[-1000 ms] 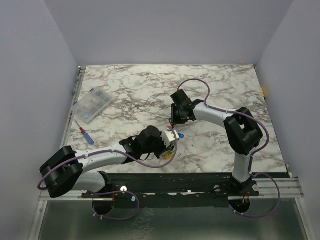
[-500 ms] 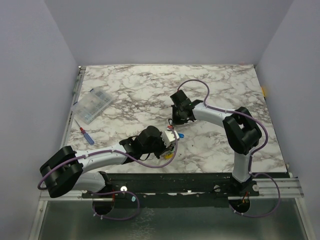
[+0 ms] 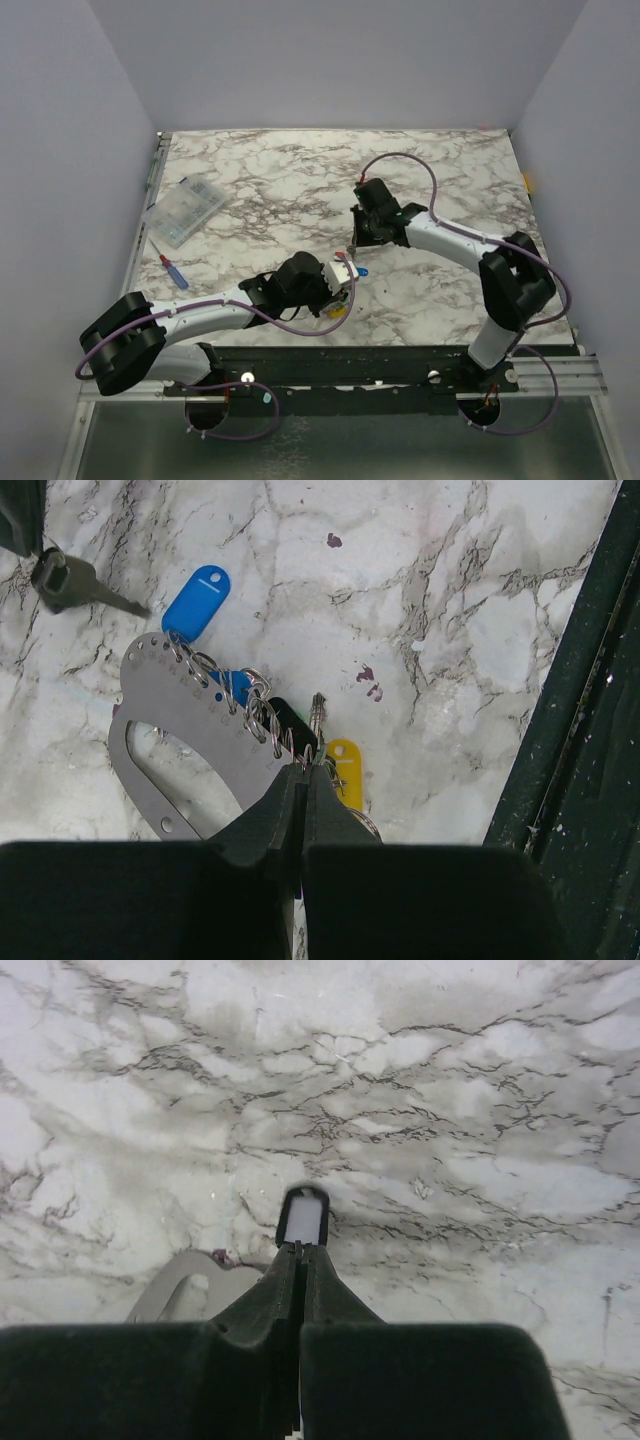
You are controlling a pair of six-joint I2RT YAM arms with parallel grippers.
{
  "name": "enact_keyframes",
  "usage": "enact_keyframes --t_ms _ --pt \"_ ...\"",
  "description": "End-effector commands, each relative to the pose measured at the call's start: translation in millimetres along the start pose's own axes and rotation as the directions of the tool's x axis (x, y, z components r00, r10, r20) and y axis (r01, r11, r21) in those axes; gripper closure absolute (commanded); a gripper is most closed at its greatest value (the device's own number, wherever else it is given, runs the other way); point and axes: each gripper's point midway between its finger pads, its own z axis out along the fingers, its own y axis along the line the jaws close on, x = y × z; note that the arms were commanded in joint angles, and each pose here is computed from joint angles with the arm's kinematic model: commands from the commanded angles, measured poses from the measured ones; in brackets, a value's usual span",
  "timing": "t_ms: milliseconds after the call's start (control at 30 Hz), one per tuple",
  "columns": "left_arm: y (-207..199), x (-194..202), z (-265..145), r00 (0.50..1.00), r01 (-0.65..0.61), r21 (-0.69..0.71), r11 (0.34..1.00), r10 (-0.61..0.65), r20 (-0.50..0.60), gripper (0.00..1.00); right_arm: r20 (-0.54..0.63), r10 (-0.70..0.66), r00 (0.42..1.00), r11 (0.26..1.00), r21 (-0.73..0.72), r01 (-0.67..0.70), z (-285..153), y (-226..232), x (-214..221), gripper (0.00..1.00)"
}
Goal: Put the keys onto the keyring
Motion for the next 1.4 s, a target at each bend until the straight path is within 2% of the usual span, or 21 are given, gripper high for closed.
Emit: enact_keyframes --t_ms 0,400,600,1000,1367 --pt "1 -11 -3 1.000 -0.003 -0.011 1.000 0.003 0.029 1.00 0.126 -0.119 0.985 0.990 -0.061 0.127 -32 3 -14 0.99" --pt "4 -14 -6 0.999 -0.020 -0.026 0.999 0.021 0.041 1.00 0.261 -0.275 0.925 0.906 -0.252 0.340 -99 20 2 0.99" --pt "5 -18 -8 0.998 -0.034 -0.031 0.999 0.036 0.052 1.00 0.287 -0.369 0.884 0.772 -0.434 0.464 -126 42 33 0.99" --pt "8 -22 -13 0.996 -0.056 -0.053 0.997 0.060 0.070 1.00 0.286 -0.397 0.872 0.586 -0.653 0.481 -155 72 75 0.99" --pt "5 -23 -12 0.996 -0.045 -0.036 0.998 0.048 0.076 1.00 0.214 -0.329 0.920 0.635 -0.670 0.383 -153 68 97 0.99"
